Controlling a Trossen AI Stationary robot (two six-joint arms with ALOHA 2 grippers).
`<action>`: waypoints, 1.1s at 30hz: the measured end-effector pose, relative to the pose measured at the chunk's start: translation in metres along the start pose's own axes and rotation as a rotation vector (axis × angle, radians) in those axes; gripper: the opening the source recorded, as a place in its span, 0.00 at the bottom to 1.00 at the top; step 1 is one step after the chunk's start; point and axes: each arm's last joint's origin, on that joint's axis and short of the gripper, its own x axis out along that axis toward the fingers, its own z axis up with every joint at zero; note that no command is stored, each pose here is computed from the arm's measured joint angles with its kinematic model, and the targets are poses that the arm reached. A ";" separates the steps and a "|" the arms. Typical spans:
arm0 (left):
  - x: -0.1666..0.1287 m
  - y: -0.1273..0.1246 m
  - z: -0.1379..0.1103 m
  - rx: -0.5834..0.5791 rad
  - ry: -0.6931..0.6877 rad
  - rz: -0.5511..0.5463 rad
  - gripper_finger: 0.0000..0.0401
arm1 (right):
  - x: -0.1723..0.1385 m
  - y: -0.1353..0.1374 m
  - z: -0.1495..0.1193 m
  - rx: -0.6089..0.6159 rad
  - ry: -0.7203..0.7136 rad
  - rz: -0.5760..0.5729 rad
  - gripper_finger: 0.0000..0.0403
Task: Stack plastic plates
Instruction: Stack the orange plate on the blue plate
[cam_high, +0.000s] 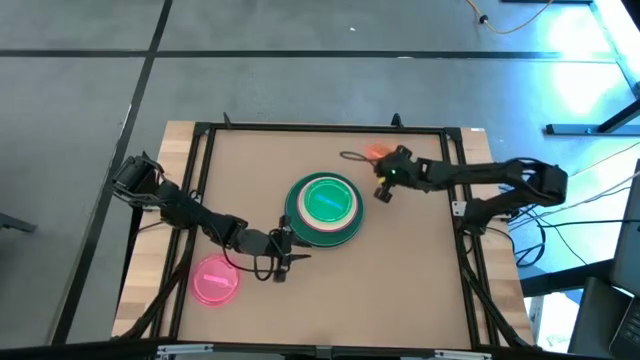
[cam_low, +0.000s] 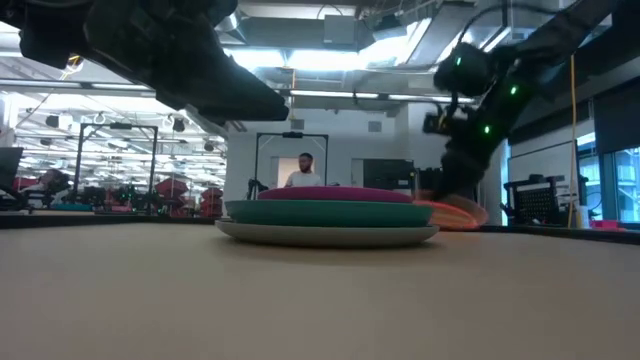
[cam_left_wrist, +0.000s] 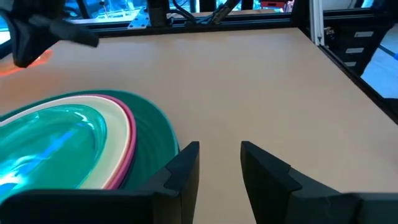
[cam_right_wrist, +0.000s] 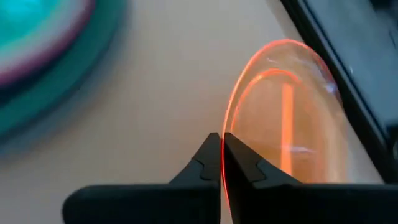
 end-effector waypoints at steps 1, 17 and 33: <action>0.000 0.000 0.000 0.000 0.001 0.001 0.28 | -0.004 0.004 0.003 -0.011 -0.031 0.012 0.00; 0.000 0.000 -0.001 0.002 0.005 0.003 0.28 | -0.054 0.082 0.036 -0.246 -0.524 0.353 0.00; 0.001 0.002 0.001 -0.003 -0.011 0.012 0.28 | -0.022 0.112 0.034 -0.232 -0.528 0.477 0.01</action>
